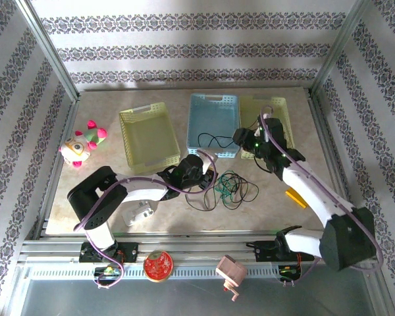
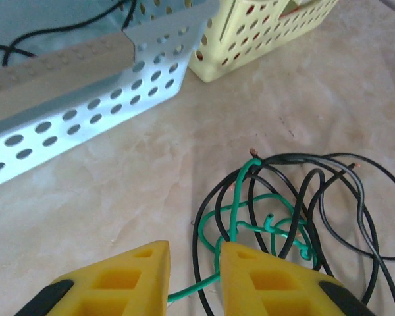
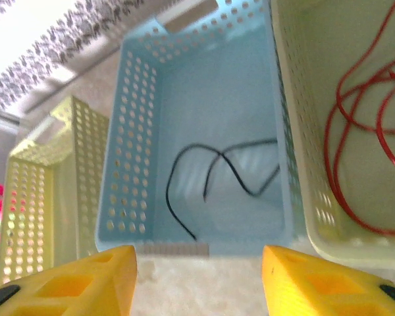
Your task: Untangle the cables
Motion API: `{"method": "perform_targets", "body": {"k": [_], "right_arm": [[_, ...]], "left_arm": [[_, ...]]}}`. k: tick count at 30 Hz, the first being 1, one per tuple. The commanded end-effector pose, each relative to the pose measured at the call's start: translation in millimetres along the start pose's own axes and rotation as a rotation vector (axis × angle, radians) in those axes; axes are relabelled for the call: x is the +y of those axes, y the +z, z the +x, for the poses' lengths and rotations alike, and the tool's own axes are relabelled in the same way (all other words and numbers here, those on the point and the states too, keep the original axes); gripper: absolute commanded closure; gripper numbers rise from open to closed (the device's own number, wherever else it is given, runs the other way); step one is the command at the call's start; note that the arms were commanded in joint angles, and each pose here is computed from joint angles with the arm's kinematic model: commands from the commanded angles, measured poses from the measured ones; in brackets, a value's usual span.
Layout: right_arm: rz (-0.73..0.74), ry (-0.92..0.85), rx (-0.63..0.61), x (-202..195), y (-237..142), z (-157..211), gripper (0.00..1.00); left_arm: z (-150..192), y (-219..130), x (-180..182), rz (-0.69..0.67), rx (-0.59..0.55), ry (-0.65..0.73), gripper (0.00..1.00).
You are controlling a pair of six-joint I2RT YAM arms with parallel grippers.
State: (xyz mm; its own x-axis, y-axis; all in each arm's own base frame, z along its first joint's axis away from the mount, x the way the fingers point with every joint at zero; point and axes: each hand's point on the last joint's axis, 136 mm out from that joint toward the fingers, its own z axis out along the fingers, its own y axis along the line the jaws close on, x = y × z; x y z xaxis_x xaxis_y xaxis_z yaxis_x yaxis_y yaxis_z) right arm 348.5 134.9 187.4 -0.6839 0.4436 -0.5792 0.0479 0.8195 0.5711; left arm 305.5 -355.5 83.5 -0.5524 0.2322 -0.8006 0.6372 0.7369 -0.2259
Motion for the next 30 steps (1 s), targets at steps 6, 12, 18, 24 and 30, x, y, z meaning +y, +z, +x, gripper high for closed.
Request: {"method": "perform_targets", "body": {"k": [6,12,18,24,30], "right_arm": [[0.138,-0.017,0.311,-56.5,-17.9,106.6,0.54],[0.135,-0.026,0.417,-65.1,-17.0,139.3,0.61],[0.192,-0.098,0.416,-73.3,-7.2,133.3,0.66],[0.220,-0.169,0.433,-75.6,3.0,125.7,0.69],[0.213,-0.176,0.435,-72.9,9.4,120.3,0.70]], "left_arm": [[-6.2,9.7,-23.2,0.093,-0.006,0.023,0.71],[-4.8,11.8,-25.8,0.101,0.003,0.031,0.70],[-3.7,13.0,-29.4,0.109,0.015,0.047,0.71],[2.4,14.2,-35.0,0.107,0.047,0.095,0.71],[4.3,17.7,-38.9,0.117,0.059,0.105,0.71]]}}
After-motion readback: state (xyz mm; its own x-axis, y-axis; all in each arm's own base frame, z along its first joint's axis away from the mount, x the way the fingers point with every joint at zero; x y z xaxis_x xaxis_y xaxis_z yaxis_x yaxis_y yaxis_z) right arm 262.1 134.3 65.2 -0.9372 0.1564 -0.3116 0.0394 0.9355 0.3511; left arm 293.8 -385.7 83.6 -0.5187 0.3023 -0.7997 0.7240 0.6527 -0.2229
